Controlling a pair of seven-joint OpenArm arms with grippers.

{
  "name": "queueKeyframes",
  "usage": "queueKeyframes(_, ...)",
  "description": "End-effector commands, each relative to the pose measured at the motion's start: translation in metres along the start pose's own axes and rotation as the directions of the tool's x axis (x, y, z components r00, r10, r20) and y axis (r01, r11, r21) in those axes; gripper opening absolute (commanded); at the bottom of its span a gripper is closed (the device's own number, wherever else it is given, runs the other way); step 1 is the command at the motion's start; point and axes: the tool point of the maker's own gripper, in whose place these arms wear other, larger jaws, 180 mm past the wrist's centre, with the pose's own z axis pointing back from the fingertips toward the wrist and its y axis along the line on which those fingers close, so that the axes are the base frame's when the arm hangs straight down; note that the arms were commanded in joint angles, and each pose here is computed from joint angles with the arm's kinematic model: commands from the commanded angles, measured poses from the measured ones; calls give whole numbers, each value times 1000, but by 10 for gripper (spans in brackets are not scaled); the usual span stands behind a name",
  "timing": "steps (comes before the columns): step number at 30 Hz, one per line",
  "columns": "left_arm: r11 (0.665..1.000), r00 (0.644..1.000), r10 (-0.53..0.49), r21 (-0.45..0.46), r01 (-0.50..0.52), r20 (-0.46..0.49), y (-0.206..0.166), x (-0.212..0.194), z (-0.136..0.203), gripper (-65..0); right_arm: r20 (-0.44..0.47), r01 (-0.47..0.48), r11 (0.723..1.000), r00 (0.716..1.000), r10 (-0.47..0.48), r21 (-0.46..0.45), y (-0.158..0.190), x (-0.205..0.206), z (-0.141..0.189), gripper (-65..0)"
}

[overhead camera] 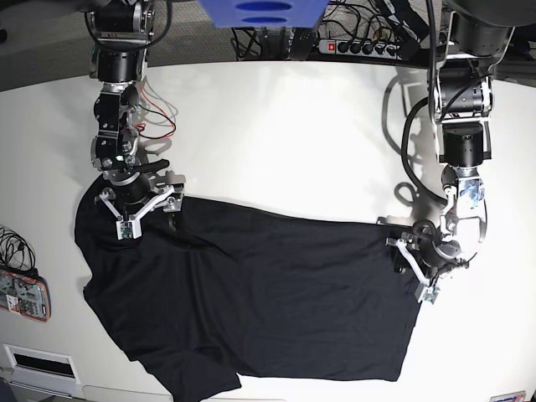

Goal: Fold the T-shirt properly
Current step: 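Drag the held shirt edge back toward the robot with both grippers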

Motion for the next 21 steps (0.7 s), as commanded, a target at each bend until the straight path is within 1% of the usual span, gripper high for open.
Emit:
queueKeyframes(1, 1000, 999, 2, 15, -3, 36, 10, 15, 2, -364, -199, -32, 999, 979, 31, -1, -1, -48, 6, -29)
queueKeyframes(4, 999, 1000, 30, -9, -30, -6, -1, -5, -5, -364, -199, -32, 999, 979, 31, -1, -1, -48, 6, -29)
queueKeyframes(11, 999, 998, 28, -14, -29, -54, -6, -27, -5, -365, -200, -33, 999, 979, 32, 0, -1, -48, 6, -29)
queueKeyframes(12, 999, 997, 28, -14, -29, -70, -6, -29, -5, -365, -200, -34, 999, 979, 33, 2, 0, -48, 6, -29)
queueKeyframes(15, 1000, 986, 25, -11, -27, -165, -5, -40, -3, -365, -200, -34, 999, 979, 33, 2, 0, -48, 6, -29)
queueKeyframes(18, 1000, 977, 20, -8, -22, -213, -2, -40, -2, -365, -200, -34, 999, 979, 34, 3, 0, -48, 6, -29)
queueKeyframes(21, 999, 963, 32, -11, -37, -268, -3, -55, -3, -365, -200, -35, 999, 979, 35, 4, 1, -48, 6, -29)
